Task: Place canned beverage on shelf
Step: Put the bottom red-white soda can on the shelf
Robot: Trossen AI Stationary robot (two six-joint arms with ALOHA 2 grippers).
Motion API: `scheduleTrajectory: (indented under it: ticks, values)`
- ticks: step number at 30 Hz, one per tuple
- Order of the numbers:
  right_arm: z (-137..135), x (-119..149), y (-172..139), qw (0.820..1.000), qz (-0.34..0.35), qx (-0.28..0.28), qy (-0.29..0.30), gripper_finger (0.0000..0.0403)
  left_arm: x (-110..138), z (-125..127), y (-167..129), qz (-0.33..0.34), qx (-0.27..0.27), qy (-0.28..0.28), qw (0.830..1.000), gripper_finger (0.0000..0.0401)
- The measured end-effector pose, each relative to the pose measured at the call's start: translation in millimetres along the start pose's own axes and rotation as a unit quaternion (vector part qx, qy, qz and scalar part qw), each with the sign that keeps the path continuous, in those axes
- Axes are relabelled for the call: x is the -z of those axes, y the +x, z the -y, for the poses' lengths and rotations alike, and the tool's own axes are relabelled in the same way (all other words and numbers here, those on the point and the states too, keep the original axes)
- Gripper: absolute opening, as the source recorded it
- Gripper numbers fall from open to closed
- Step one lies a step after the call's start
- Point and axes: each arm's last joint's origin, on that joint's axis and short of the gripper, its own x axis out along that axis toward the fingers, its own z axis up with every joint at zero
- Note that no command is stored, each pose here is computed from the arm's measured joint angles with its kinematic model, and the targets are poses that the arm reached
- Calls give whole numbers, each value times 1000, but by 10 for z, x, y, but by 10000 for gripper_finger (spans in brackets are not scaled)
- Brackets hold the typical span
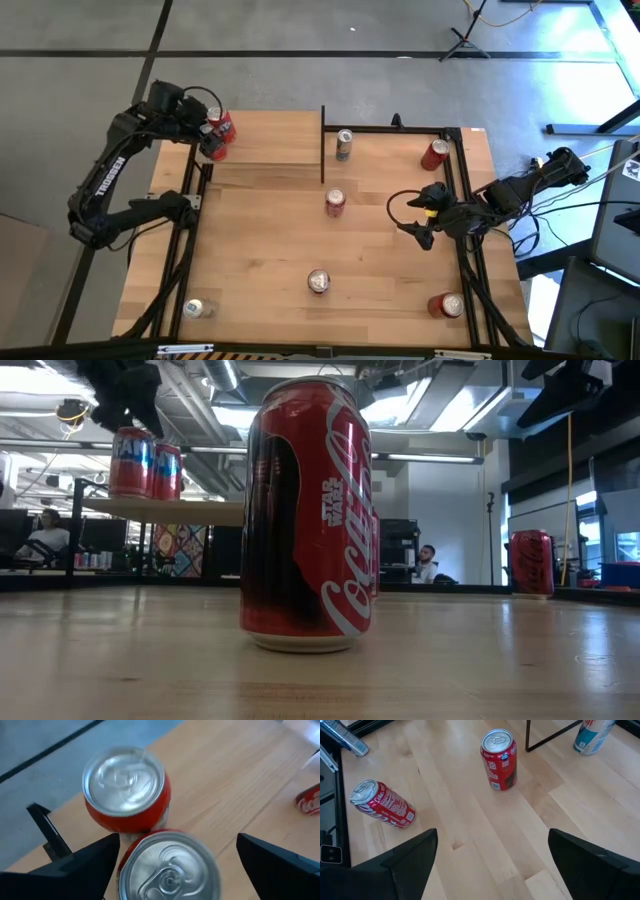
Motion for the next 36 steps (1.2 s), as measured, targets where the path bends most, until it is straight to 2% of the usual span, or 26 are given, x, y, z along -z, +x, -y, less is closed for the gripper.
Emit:
scheduleTrajectory:
  ticks: [4, 7, 10, 12, 15, 17, 20, 26, 30, 36]
  values:
    - [1, 0, -1, 1000, 0, 0, -3, 367, -127, 19, -222, 44, -3, 3, 999, 390]
    - [-2, 1, 3, 1000, 0, 0, -3, 367, -231, 51, -453, 91, 9, -27, 995, 391]
    - [-9, -4, 5, 1000, 2, -2, 12, 367, -303, 128, -684, 139, 68, -48, 987, 391]
    - [-11, -6, 4, 1000, 3, -4, 12, 367, -341, 193, -787, 171, 126, -63, 975, 391]
    - [-10, -9, 5, 1000, 6, -1, -12, 367, -359, 314, -846, 174, 218, -94, 956, 391]
    - [-12, -17, 5, 1000, 15, 3, -22, 367, -352, 390, -842, 155, 243, -108, 951, 391]
    - [-25, -29, 4, 999, 21, -2, -46, 367, -350, 511, -832, 138, 252, -115, 951, 391]
    - [-32, -36, 4, 996, 25, -4, -85, 367, -499, 842, -687, 138, 256, -83, 953, 382]
    - [-32, -36, 4, 995, 25, -4, -95, 367, -640, 1178, -520, 135, 287, -62, 946, 380]
    - [-33, -35, 5, 995, 24, -4, -95, 367, -626, 1766, -258, 65, 332, -46, 940, 380]
